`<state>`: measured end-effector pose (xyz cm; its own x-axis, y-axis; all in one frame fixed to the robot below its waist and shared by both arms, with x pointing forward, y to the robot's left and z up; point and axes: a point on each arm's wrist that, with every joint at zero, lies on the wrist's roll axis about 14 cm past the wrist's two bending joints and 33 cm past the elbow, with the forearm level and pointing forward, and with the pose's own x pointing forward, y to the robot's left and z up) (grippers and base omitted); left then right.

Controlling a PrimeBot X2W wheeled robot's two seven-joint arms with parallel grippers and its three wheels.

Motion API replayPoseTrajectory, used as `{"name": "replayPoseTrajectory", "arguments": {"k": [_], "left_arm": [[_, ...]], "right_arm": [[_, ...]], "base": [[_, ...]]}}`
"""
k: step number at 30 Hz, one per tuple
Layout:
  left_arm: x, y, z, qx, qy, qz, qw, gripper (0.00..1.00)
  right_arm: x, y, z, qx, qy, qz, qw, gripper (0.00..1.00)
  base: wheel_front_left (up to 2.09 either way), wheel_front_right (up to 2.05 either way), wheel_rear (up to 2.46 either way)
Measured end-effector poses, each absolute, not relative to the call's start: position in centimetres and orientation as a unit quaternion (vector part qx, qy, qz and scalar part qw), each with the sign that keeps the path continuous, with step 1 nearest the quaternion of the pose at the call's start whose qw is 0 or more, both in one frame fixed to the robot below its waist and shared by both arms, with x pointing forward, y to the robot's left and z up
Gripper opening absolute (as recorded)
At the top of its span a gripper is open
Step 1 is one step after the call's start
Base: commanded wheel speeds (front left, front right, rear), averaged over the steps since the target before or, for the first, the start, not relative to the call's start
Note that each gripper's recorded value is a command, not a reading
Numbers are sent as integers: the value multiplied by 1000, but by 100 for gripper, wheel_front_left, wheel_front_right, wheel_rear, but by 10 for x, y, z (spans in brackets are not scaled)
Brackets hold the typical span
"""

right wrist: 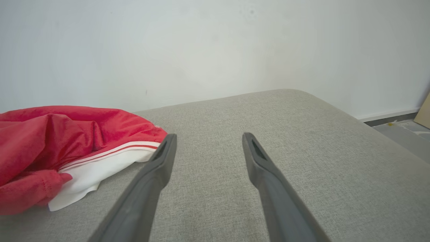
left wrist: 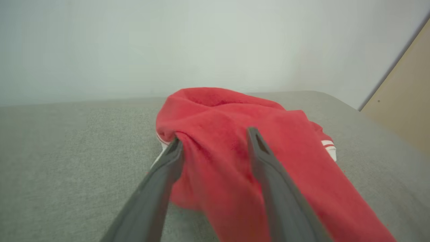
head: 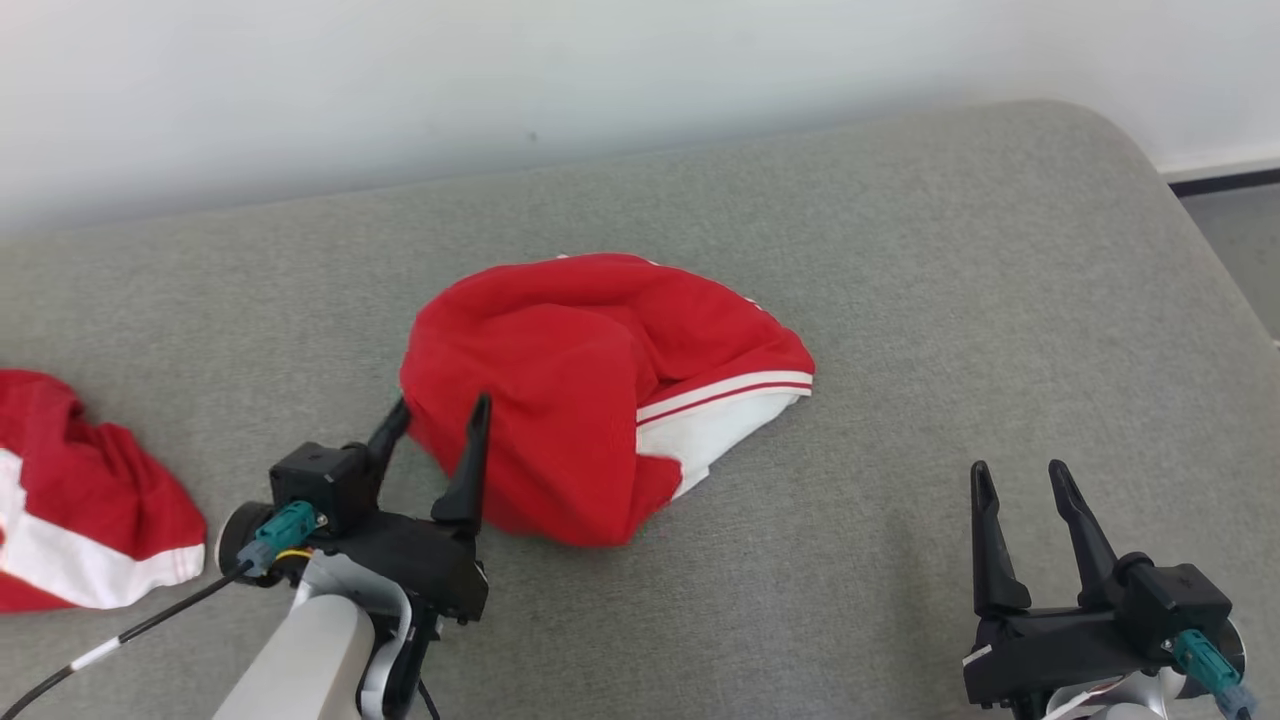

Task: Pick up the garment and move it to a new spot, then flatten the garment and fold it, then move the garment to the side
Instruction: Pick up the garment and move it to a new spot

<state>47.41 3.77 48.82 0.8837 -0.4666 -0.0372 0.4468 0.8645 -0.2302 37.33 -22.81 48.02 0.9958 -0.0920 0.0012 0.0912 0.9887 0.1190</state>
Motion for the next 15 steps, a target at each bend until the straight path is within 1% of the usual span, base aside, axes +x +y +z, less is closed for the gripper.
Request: {"name": "replayPoseTrajectory", "arguments": {"k": [6,9,15], "left_arm": [[479,69,533,-100,-31,-199,975,100],[477,94,568,-91,-88,-169,978,100],[445,143,575,-66,-116,-111,985,100]], "right_arm": [[379,-215,487,60,-14,-25,998,100],[380,-206,489,61,-17,-11,998,100],[383,-190,502,61,-36,14,997,100]], "base": [[0,0,0],[0,0,0],[0,0,0]]}}
